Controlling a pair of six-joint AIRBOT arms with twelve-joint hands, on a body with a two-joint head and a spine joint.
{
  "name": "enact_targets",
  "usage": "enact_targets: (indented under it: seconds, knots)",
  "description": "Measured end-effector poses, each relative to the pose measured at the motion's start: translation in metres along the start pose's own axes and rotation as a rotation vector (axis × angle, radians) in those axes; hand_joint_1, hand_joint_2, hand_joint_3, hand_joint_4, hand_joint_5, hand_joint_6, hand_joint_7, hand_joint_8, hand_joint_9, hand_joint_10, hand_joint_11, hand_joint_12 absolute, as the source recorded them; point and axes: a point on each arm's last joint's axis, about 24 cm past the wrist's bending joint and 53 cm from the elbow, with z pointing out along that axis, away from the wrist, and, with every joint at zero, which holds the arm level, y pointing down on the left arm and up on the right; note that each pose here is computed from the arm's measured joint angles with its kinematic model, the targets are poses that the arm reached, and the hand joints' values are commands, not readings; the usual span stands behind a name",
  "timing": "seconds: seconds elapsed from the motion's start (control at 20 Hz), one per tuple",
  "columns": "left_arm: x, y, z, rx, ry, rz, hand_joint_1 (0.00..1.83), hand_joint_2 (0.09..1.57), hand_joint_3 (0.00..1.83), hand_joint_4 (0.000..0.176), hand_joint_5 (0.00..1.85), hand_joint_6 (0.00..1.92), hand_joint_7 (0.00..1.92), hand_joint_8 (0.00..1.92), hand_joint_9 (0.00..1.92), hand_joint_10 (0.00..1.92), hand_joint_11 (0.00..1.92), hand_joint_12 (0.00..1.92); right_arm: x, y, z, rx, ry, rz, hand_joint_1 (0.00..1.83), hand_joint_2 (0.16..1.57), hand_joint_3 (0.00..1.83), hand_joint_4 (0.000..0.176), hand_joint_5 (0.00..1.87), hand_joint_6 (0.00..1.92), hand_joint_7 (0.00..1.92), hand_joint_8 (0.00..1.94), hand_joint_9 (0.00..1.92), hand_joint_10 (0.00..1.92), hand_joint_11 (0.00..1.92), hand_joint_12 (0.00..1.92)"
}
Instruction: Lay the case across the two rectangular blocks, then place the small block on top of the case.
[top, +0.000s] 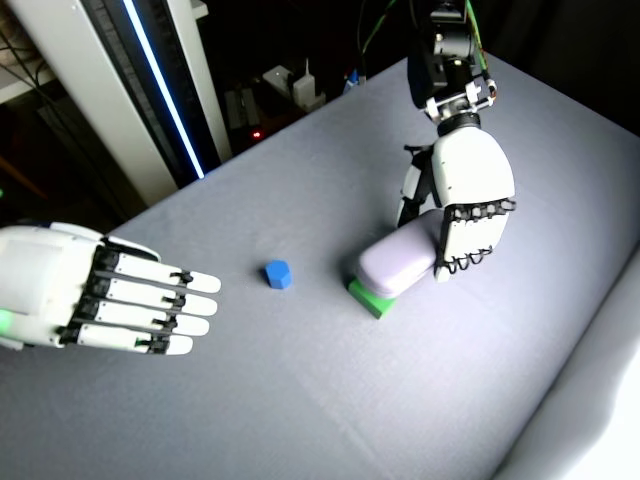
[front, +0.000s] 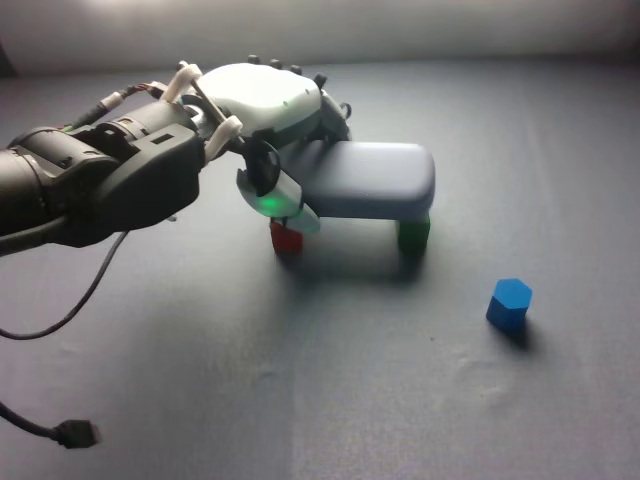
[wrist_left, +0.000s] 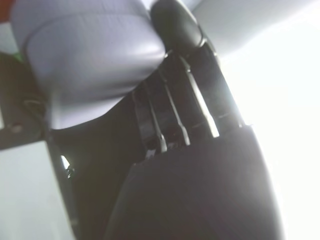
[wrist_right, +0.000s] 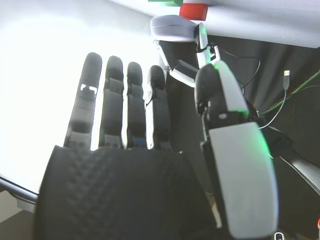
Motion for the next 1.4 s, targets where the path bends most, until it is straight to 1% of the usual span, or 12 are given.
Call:
enact_targets:
  seconds: [0.05, 0.2, 0.55, 0.65, 0.8, 0.85, 1.0, 1.05, 1.2, 1.25, 1.3, 1.4]
  knots:
    - [0.001, -0.001, 0.0, 0.001, 0.003, -0.001, 1.05, 0.96, 0.0, 0.0, 0.87, 0.0, 0.93, 0.0, 0.94, 0.23, 0.65, 1.07, 0.0, 0.0, 0.0, 0.0, 0.001, 0.001, 0.82, 1.27, 0.0, 0.0, 0.41, 0.0, 0.33, 0.0, 0.34, 0.0, 0.06, 0.83]
    - [0.001, 0.0, 0.0, 0.0, 0.003, 0.002, 1.07, 0.94, 0.0, 0.0, 0.85, 0.0, 0.92, 0.0, 0.99, 0.09, 0.66, 1.02, 0.001, 0.0, 0.0, 0.001, 0.003, 0.0, 0.89, 1.26, 0.0, 0.0, 0.41, 0.0, 0.33, 0.0, 0.33, 0.0, 0.02, 0.89]
    - [0.005, 0.003, -0.001, -0.006, 0.01, 0.005, 1.01, 0.88, 0.0, 0.0, 0.71, 0.0, 0.87, 0.0, 0.98, 0.04, 0.7, 1.06, 0.001, 0.0, 0.0, 0.0, 0.003, -0.001, 0.88, 1.26, 0.0, 0.0, 0.41, 0.0, 0.33, 0.0, 0.34, 0.0, 0.03, 0.91]
    - [0.005, 0.003, -0.001, -0.007, 0.011, 0.005, 0.98, 0.86, 0.0, 0.0, 0.63, 0.0, 0.82, 0.0, 0.98, 0.03, 0.67, 1.22, 0.001, -0.001, 0.0, 0.0, 0.004, 0.0, 0.92, 1.26, 0.0, 0.0, 0.42, 0.0, 0.33, 0.0, 0.33, 0.0, 0.0, 0.96]
    - [0.004, 0.003, -0.001, -0.005, 0.008, 0.005, 0.92, 0.86, 0.0, 0.0, 0.52, 0.0, 0.68, 0.0, 0.86, 0.0, 0.52, 1.16, 0.002, -0.001, 0.0, 0.0, 0.005, 0.002, 0.88, 1.26, 0.0, 0.0, 0.41, 0.0, 0.33, 0.0, 0.33, 0.0, 0.0, 0.96]
    - [0.005, 0.002, -0.001, -0.004, 0.009, 0.008, 0.9, 0.86, 0.0, 0.016, 0.47, 0.0, 0.61, 0.0, 0.78, 0.0, 0.47, 1.1, 0.002, -0.001, 0.0, 0.0, 0.005, 0.002, 0.89, 1.26, 0.0, 0.0, 0.42, 0.0, 0.33, 0.0, 0.34, 0.0, 0.0, 0.96]
    - [0.004, 0.001, -0.002, -0.001, 0.007, 0.014, 0.89, 0.88, 0.0, 0.033, 0.39, 0.0, 0.54, 0.0, 0.69, 0.0, 0.36, 1.13, 0.003, -0.001, 0.0, -0.001, 0.005, 0.002, 0.85, 1.26, 0.0, 0.0, 0.41, 0.0, 0.33, 0.0, 0.34, 0.0, 0.01, 0.95]
    - [0.004, -0.001, -0.003, 0.003, 0.007, 0.012, 0.9, 0.88, 0.0, 0.016, 0.38, 0.0, 0.49, 0.0, 0.61, 0.0, 0.3, 1.11, 0.002, -0.001, 0.0, 0.0, 0.005, 0.002, 0.84, 1.26, 0.0, 0.0, 0.41, 0.0, 0.32, 0.0, 0.34, 0.0, 0.0, 0.95]
    - [-0.002, -0.007, -0.014, 0.028, -0.018, 0.009, 0.91, 0.85, 0.0, 0.028, 0.42, 0.0, 0.42, 0.0, 0.46, 0.0, 0.08, 1.15, 0.004, 0.0, 0.001, -0.002, 0.008, 0.007, 0.82, 1.25, 0.0, 0.0, 0.43, 0.0, 0.34, 0.01, 0.36, 0.01, 0.04, 0.97]
    - [-0.005, -0.008, -0.02, 0.039, -0.03, 0.009, 0.88, 0.87, 0.0, 0.078, 0.38, 0.0, 0.38, 0.0, 0.43, 0.0, 0.02, 1.17, 0.004, 0.0, 0.001, -0.002, 0.008, 0.008, 0.8, 1.25, 0.0, 0.0, 0.43, 0.0, 0.34, 0.0, 0.37, 0.01, 0.05, 0.97]
    - [-0.014, -0.014, -0.038, 0.069, -0.07, 0.007, 0.78, 0.86, 0.0, 0.117, 0.34, 0.0, 0.33, 0.0, 0.3, 0.0, 0.0, 0.88, 0.004, 0.0, 0.001, -0.003, 0.008, 0.008, 0.83, 1.24, 0.0, 0.0, 0.43, 0.0, 0.34, 0.01, 0.37, 0.01, 0.04, 1.0]
    - [-0.021, -0.017, -0.051, 0.089, -0.1, 0.007, 0.75, 0.87, 0.0, 0.118, 0.32, 0.0, 0.32, 0.0, 0.29, 0.0, 0.0, 0.82, 0.004, 0.001, 0.003, -0.009, 0.011, 0.004, 0.82, 1.23, 0.0, 0.0, 0.43, 0.0, 0.35, 0.0, 0.38, 0.01, 0.06, 0.98]
